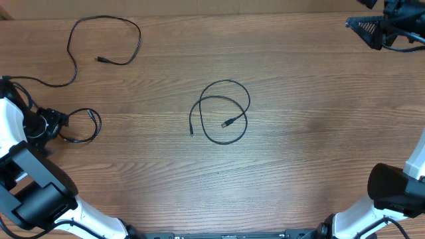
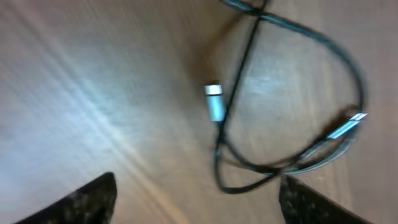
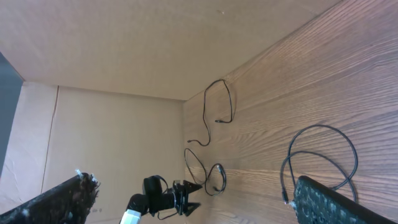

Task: Untangle cables

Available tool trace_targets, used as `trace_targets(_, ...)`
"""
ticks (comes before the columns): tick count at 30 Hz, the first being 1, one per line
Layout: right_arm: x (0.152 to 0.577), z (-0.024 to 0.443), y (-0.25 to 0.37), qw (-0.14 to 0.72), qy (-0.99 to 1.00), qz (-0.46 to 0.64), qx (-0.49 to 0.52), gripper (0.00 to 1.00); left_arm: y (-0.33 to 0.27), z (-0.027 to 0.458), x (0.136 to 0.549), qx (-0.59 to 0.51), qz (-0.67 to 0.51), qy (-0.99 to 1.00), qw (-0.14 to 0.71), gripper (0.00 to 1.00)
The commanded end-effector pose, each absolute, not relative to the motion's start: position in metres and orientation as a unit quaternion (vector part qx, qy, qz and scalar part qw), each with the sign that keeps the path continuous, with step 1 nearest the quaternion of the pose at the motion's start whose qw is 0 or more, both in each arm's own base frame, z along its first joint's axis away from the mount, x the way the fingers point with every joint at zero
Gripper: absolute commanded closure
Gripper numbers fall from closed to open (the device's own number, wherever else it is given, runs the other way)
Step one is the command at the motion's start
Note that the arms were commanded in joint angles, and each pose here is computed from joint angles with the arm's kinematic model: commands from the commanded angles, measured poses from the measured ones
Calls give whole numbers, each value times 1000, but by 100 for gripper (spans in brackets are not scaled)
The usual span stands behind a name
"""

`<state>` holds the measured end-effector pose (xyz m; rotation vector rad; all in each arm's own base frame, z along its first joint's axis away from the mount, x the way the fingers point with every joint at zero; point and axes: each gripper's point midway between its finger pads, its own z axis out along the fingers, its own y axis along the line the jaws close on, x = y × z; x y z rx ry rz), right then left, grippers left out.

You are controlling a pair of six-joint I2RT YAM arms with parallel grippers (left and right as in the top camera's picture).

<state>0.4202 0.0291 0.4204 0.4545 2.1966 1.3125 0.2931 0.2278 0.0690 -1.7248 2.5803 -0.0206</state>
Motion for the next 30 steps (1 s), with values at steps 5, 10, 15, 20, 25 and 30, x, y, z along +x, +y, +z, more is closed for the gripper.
trace_targets(5, 419, 424, 27, 278, 814, 483, 164, 0, 170, 96, 349, -380, -229, 891, 95, 5)
trace_targets(10, 419, 424, 27, 278, 814, 483, 164, 0, 97, 139, 390, -262, -378, 876, 144, 4)
trace_targets(15, 419, 424, 27, 278, 814, 483, 164, 0, 24, 136, 401, -142, -368, 911, 124, 2)
trace_targets(20, 419, 424, 27, 278, 814, 483, 164, 0, -32, 110, 402, -65, -261, 960, 84, 2)
trace_targets(25, 419, 424, 27, 278, 814, 483, 164, 0, -65, 88, 404, -15, -98, 992, 83, 10)
trace_targets(30, 419, 424, 27, 278, 814, 483, 164, 0, -115, 72, 406, 61, -63, 992, 92, 12)
